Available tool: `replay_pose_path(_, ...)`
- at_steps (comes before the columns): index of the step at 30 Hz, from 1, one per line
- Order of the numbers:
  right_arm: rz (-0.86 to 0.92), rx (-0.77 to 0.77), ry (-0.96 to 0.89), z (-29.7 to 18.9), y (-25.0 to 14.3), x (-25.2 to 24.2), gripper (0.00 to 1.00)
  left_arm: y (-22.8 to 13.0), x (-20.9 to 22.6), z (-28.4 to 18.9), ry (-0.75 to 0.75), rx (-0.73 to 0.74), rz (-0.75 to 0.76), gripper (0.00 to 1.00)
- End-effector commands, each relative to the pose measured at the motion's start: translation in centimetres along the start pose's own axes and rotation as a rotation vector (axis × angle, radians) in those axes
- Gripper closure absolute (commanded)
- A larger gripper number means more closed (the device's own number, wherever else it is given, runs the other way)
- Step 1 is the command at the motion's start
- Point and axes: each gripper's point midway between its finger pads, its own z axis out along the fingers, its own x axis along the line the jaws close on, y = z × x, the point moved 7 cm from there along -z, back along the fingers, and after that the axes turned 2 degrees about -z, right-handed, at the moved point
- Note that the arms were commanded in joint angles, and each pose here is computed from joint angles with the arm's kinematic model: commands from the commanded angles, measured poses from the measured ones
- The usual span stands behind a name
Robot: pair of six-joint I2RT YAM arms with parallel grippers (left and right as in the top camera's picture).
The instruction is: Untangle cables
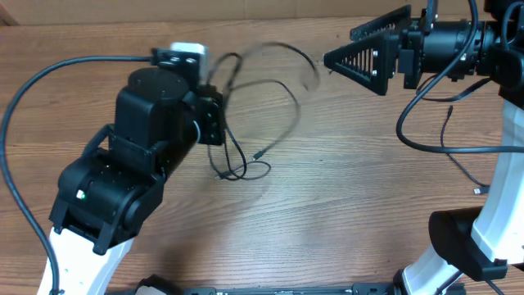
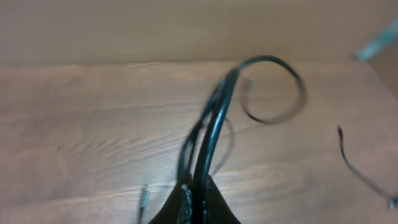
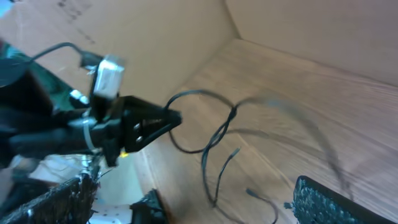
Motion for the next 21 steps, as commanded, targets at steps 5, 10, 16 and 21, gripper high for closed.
replay_pose_path(5,-0.014,0.003,0.052,0.3,-0.1,1.3,0.0,2.4,-2.0,-0.6,-0.195,-0.068,-0.321,0.96)
replay_pose_path(10,0.065,0.07,0.029,1.9,-1.1,-0.8,0.0,3.6,-5.5,-2.1,-0.521,-0.082,-0.149,0.96)
replay_pose_path(16,0.063,0.139,0.14,4.6,-2.9,-2.9,0.0,4.7,-7.1,-3.3,-0.675,-0.157,-0.031,0.96)
replay_pose_path(21,0.007,0.156,0.199,6.0,-3.2,-2.1,0.04,5.3,-7.3,-3.6,-0.691,-0.194,-0.019,0.96)
